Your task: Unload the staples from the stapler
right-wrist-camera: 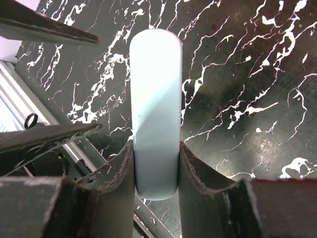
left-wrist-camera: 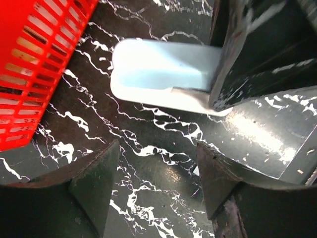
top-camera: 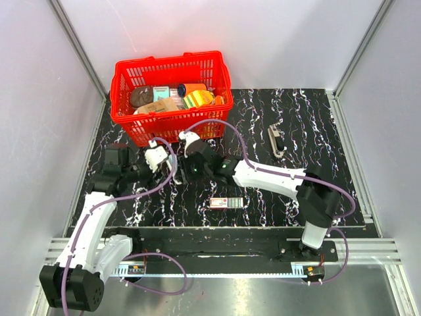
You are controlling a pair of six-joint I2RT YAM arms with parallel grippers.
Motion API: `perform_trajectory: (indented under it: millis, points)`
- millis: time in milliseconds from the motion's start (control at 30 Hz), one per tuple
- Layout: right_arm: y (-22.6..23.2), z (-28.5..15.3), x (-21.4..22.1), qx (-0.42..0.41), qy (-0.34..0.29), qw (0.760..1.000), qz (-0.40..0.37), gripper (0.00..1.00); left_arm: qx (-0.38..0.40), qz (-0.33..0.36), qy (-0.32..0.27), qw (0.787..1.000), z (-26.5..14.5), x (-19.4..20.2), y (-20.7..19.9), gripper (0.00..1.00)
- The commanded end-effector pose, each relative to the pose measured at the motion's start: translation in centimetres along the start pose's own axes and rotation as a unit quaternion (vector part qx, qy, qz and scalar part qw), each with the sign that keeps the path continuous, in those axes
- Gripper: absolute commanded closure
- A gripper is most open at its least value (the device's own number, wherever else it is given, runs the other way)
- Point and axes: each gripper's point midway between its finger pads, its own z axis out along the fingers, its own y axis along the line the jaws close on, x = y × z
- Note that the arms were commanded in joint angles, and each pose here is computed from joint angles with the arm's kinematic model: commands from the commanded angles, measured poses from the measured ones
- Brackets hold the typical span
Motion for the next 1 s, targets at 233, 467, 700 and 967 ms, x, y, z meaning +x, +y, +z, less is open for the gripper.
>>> perform_trajectory:
  millis: [233,467,700,967]
  points:
    - [-3.9,2.9,6.8,0.109,0.141,0.983,-0.039,1.00,-0.050,-0.198,-0.048,0.978,-3.1,-4.6,5.1,0.17]
    - [-3.3,4.4,9.2,0.152,0.164,0.973,-0.057,1.00,-0.089,-0.243,-0.048,0.965,-3.6,-4.8,6.5,0.08]
    - [-2.2,6.4,10.9,0.174,0.184,0.966,-0.049,0.83,-0.094,-0.252,-0.038,0.962,-3.4,-4.1,6.5,0.05]
    - [-0.4,5.6,8.8,0.162,0.155,0.974,-0.030,0.37,-0.100,-0.252,-0.040,0.962,-3.2,-4.5,6.6,0.01]
